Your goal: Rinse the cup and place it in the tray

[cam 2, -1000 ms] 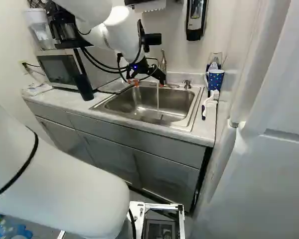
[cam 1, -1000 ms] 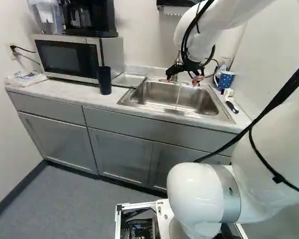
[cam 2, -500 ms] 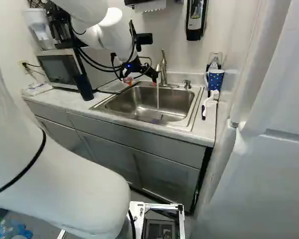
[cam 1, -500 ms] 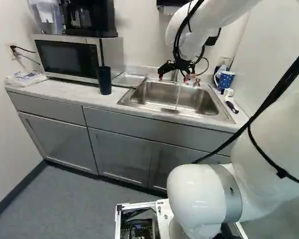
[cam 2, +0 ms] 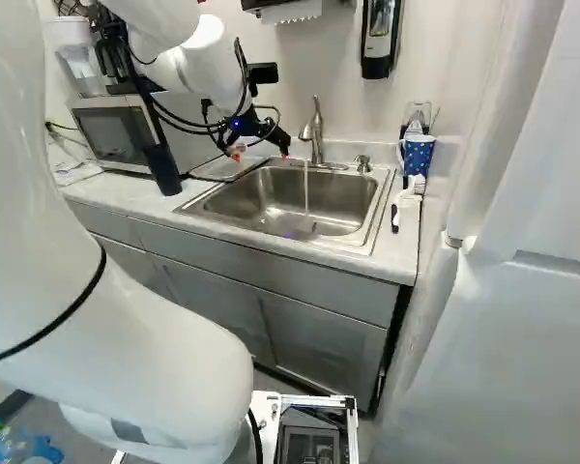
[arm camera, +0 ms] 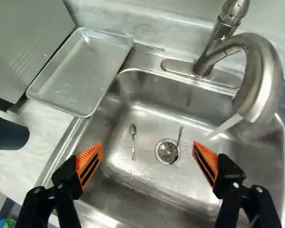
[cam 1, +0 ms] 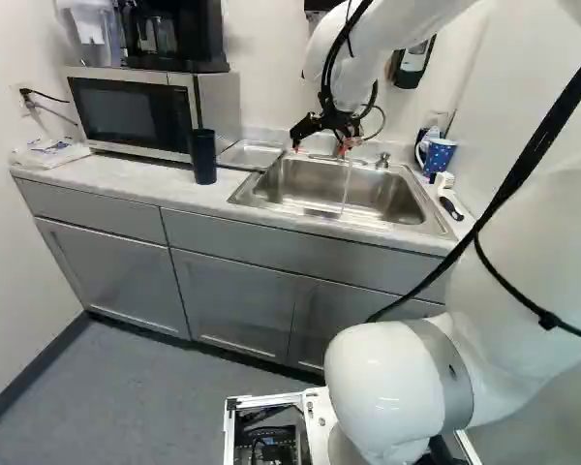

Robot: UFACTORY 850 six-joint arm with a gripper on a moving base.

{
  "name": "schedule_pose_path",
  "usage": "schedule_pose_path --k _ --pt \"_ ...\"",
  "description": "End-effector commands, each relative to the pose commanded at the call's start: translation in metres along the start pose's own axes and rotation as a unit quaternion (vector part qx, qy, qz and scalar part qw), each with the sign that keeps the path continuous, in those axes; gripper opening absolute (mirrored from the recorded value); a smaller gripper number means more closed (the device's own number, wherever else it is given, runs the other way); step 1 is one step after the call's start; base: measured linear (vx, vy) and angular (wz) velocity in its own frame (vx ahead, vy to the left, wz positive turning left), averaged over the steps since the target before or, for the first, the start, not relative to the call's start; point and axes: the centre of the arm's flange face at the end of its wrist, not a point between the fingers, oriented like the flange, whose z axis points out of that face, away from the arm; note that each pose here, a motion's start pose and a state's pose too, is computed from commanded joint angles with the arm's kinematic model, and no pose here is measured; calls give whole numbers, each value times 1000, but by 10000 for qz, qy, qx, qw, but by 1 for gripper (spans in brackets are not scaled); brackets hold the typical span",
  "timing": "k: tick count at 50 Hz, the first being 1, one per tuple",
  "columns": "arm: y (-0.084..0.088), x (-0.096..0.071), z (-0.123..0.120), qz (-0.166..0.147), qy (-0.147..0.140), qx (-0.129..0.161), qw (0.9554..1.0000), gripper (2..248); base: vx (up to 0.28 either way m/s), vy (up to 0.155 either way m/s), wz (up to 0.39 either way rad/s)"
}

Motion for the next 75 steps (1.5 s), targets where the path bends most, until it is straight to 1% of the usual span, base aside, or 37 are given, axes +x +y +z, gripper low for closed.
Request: schedule_pose_path --k 19,37,56,75 --pt "-30 18 -14 -244 220 223 9992 247 0 0 0" --pt "-59 33 -29 -459 427 439 9971 247 0 0 0" --pt "-88 50 -45 -669 638 666 9935 247 0 0 0" --pt "-117 61 -65 -867 847 902 9885 247 0 0 0"
